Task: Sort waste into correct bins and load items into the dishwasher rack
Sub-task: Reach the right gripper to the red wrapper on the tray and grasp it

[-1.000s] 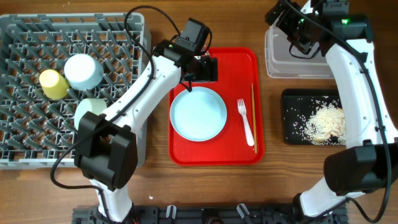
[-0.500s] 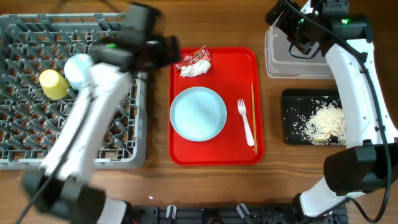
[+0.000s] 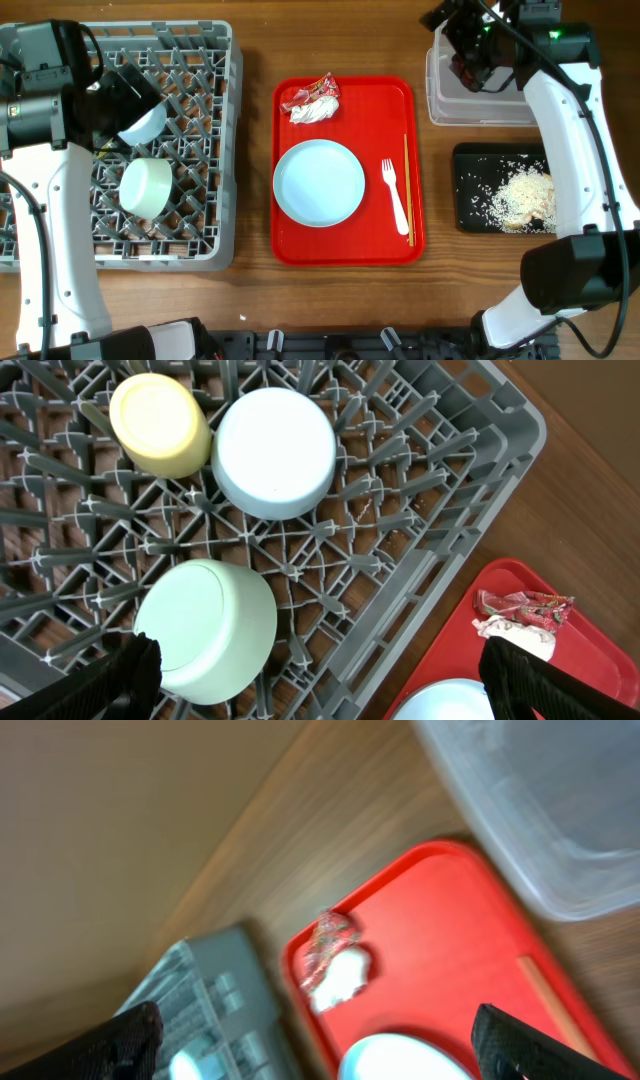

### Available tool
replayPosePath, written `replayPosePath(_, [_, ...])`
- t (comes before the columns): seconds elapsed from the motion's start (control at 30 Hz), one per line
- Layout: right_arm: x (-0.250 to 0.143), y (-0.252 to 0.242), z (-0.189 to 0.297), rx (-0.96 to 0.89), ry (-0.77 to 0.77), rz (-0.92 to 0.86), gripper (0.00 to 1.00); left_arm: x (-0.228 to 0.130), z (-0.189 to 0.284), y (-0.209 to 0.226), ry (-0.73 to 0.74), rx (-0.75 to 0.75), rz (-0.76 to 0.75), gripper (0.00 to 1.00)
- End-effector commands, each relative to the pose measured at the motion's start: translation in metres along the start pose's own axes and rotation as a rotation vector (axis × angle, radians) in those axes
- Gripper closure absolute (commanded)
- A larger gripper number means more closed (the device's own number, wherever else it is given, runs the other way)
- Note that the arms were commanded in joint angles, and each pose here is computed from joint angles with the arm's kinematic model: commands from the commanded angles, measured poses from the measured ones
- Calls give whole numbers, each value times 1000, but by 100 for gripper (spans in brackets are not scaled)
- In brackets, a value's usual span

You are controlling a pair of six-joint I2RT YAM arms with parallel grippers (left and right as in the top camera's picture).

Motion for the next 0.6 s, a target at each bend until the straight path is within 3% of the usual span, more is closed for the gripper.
replayPosePath(0.0, [-35,45,-22,149,86,279,1,1,-1,2,-5,10,4,0])
replayPosePath(0.07, [-61,60,-46,123,90,445,0,1,-1,2,-5,10,4,0])
replayPosePath(0.2, [-110,55,-114,-157,51,577,0,1,-1,2,-5,10,4,0])
replayPosePath(0.27, [-140,55,-156,-175,86,632,0,1,-1,2,-5,10,4,0])
replayPosePath(0.43, [-159,17,-211,-325,96,626,0,1,-1,2,-5,10,4,0])
replayPosePath(0.57, [-157,8,-216,-357,87,590,28,1,-1,2,-5,10,4,0])
Point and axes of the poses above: each gripper's point midway between its finger pads, its own z axis back along the fingers, its own y axis along the line the jaws close on, x = y × z, the point moved 3 cm from there along z, back along the fingers, and after that the axes turned 12 degrees about z, right-handed, at the moved point
